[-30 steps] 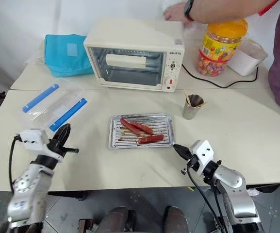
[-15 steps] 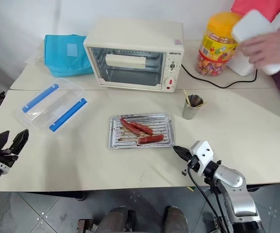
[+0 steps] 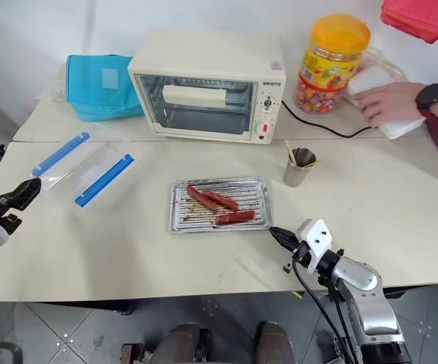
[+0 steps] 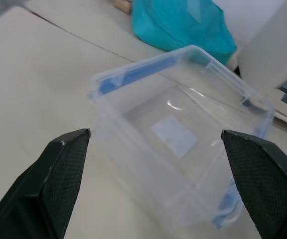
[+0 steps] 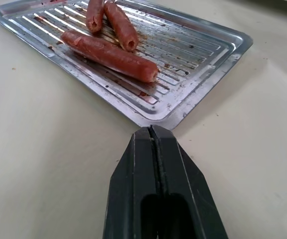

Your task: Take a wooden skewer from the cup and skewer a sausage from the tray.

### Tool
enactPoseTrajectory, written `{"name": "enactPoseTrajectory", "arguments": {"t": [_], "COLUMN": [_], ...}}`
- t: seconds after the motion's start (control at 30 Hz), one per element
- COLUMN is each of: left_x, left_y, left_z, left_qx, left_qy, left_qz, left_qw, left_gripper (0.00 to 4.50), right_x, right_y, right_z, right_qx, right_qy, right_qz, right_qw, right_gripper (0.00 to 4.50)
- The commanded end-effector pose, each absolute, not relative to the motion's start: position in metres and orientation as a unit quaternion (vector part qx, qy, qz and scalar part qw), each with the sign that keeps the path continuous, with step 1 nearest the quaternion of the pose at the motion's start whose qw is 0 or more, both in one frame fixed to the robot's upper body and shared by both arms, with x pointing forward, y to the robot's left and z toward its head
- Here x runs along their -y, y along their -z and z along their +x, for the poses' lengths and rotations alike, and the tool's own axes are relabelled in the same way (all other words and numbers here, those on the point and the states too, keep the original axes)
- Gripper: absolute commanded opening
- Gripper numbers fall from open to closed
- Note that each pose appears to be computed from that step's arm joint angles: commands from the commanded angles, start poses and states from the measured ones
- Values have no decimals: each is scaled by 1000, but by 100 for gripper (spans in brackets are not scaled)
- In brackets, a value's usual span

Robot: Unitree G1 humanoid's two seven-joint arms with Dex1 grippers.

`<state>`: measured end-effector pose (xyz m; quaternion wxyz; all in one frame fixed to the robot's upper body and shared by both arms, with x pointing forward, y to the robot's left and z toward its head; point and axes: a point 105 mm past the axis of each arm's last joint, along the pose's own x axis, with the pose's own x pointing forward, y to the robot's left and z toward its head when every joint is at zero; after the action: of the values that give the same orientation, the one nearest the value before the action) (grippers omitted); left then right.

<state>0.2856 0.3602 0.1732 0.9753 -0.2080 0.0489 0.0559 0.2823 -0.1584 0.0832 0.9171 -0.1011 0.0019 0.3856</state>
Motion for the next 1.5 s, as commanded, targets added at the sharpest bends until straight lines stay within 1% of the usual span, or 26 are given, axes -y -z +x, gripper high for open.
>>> {"name": "enactPoseTrajectory", "arguments": {"t": [0.03, 0.07, 0.2, 0.3, 0.37, 0.4, 0.63, 0.67, 0.7, 0.73, 0.83, 0.93, 1.0, 1.07, 1.17, 1.3, 1.37, 1.43, 1.47, 1.5], "left_x": [-369, -367, -370, -372, -374, -375, -379, -380, -382, -383, -397, -405, -420, -426, -419, -397, -392, -390, -387, -385], "left_y": [-167, -166, -162, -161, -160, -159, -165, -167, -169, -169, -172, -169, -173, -174, -171, -170, -167, -165, -166, -165], "left_z": [292, 294, 298, 298, 299, 299, 299, 298, 295, 293, 281, 269, 253, 244, 245, 258, 261, 263, 265, 267], "left_qx": [-88, -95, -118, -124, -128, -129, -91, -76, -67, -62, -28, -14, 13, 28, 25, 17, 14, 11, 11, 9], "left_qy": [-92, -90, -100, -106, -111, -116, -147, -152, -160, -166, -223, -279, -354, -396, -403, -378, -378, -377, -369, -365], "left_qz": [-212, -212, -216, -221, -233, -235, -287, -296, -304, -311, -319, -330, -313, -308, -319, -333, -353, -359, -363, -362], "left_qw": [969, 968, 964, 962, 958, 956, 942, 940, 937, 934, 921, 902, 882, 865, 858, 864, 856, 854, 856, 858], "left_gripper": [449, 449, 449, 390, 330, 296, 70, 46, 38, 36, 35, 35, 35, 35, 35, 35, 35, 105, 122, 152], "right_x": [153, 152, 161, 160, 151, 149, 147, 146, 145, 144, 142, 139, 139, 139, 139, 139, 139, 139, 139, 139], "right_y": [-93, -99, -138, -152, -165, -168, -169, -169, -169, -169, -169, -168, -168, -168, -168, -170, -171, -171, -172, -172], "right_z": [279, 277, 266, 252, 234, 231, 240, 241, 241, 242, 244, 245, 245, 245, 246, 248, 249, 249, 250, 250], "right_qx": [30, 45, 140, 157, 176, 178, 177, 177, 175, 175, 173, 169, 165, 163, 158, 158, 159, 158, 158, 158], "right_qy": [-401, -406, -406, -439, -491, -503, -489, -489, -490, -491, -493, -501, -506, -508, -513, -515, -514, -513, -512, -512], "right_qz": [-91, -91, -128, -139, -155, -159, -148, -147, -146, -145, -140, -132, -129, -126, -122, -116, -115, -114, -114, -113], "right_qw": [911, 908, 894, 874, 839, 831, 841, 841, 841, 841, 841, 838, 837, 836, 835, 834, 835, 836, 836, 837], "right_gripper": [0, 0, 0, 0, 0, 0, 0, 0, 0, 0, 0, 0, 0, 0, 0, 0, 0, 0, 0, 0]}}
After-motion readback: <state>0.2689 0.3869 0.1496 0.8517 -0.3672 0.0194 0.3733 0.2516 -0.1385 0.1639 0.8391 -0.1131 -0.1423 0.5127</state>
